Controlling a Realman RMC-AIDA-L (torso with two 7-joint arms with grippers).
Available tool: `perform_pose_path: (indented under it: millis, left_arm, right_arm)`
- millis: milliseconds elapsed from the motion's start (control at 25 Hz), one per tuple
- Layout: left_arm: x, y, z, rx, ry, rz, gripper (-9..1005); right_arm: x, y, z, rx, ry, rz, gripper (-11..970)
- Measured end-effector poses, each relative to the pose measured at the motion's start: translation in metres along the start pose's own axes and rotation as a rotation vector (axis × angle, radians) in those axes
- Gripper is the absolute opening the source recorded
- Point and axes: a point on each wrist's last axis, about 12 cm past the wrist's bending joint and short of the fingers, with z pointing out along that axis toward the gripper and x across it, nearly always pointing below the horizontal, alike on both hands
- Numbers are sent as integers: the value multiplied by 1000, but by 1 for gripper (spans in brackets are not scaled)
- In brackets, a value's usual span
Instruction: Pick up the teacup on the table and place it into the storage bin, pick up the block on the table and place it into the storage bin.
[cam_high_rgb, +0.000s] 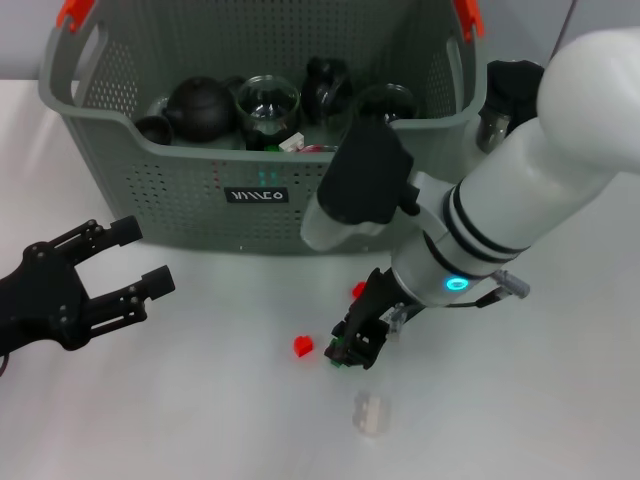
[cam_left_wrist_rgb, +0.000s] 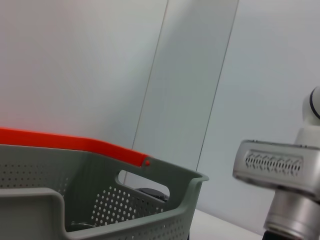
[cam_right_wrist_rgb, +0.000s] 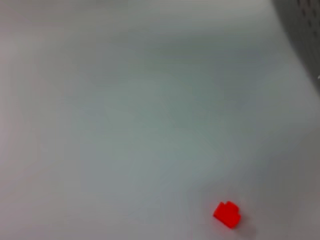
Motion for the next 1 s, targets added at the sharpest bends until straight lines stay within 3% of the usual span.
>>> perform_pose_path:
  millis: [160,320,480,600,760,1000]
  left_arm:
    - [0,0,0,-3,-2,1,825]
    - [0,0,-1,-8,-3,-1,825]
    - [0,0,-2,-9,-3,1,825]
    - [0,0,-2,-8,-4,1,825]
    - [-1,1,-1,-4,-6,2,825]
    - [-1,1,2,2,-3,4,825]
  right_arm:
    - [-5,-2,-33,-56,-59,32,216]
    - [-7,-10,-100,-79,-181,63,216]
    - [-9,-17,-165,-27,-344,79,217]
    - [-14,-21,-198,40,-465,79,216]
    - [-26,-37,-204,141,-577,118,217]
    - [-50,-76,-155,229,-473,199,222]
